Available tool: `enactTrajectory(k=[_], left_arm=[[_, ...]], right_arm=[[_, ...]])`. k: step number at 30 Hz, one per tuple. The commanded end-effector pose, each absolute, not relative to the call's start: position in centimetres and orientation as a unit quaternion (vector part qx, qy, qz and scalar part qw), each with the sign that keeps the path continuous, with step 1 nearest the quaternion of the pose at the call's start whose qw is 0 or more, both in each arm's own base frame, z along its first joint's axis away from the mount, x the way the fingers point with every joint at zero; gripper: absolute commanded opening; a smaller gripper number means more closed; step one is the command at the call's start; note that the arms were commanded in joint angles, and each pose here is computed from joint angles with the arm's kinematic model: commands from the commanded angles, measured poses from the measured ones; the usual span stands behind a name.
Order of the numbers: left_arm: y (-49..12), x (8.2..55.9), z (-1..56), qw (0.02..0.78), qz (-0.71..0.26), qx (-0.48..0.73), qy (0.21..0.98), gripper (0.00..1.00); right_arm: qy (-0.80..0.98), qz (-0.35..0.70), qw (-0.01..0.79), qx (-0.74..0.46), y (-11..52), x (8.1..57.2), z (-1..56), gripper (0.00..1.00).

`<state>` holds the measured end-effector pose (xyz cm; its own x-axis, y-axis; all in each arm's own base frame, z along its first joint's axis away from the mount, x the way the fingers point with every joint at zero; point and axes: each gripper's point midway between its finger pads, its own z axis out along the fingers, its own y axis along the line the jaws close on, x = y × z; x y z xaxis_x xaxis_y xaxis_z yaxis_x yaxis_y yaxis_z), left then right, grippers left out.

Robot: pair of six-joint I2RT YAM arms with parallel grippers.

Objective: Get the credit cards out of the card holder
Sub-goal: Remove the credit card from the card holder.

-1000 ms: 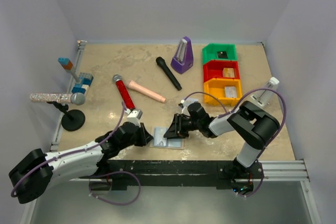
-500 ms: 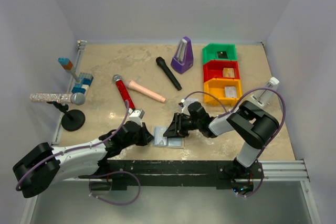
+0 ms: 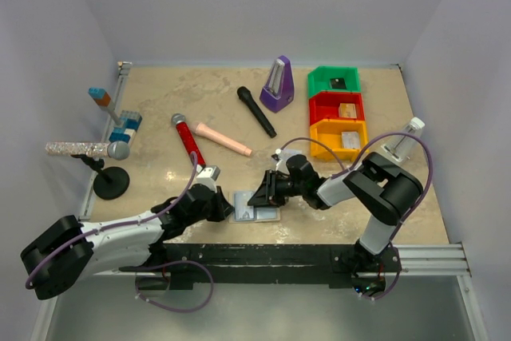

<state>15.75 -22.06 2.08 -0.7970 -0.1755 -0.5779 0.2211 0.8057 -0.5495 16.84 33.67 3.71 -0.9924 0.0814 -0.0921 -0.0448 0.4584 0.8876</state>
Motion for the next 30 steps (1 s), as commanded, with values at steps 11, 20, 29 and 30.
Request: enactTrajectory(k=[11, 20, 29, 30], left_arm=[[-22.4, 15.6, 2.3, 0.321, -0.323, 0.023, 0.890, 0.09], [-22.9, 15.6, 2.6, 0.319, -0.332, 0.026, 0.887, 0.09], [-23.4, 15.6, 3.0, 0.317, -0.343, 0.026, 0.884, 0.09], [-23.4, 15.5, 3.0, 0.317, -0.345, 0.027, 0.883, 0.09]], right_arm=[[0.817, 0.573, 0.064, -0.025, 35.4, 16.9, 6.3, 0.33], [0.824, 0.563, 0.050, -0.031, 35.4, 16.7, 6.0, 0.36], [0.832, 0.551, 0.042, -0.041, 35.7, 16.4, 5.8, 0.39], [0.833, 0.549, 0.040, -0.042, 35.8, 16.3, 5.7, 0.39]])
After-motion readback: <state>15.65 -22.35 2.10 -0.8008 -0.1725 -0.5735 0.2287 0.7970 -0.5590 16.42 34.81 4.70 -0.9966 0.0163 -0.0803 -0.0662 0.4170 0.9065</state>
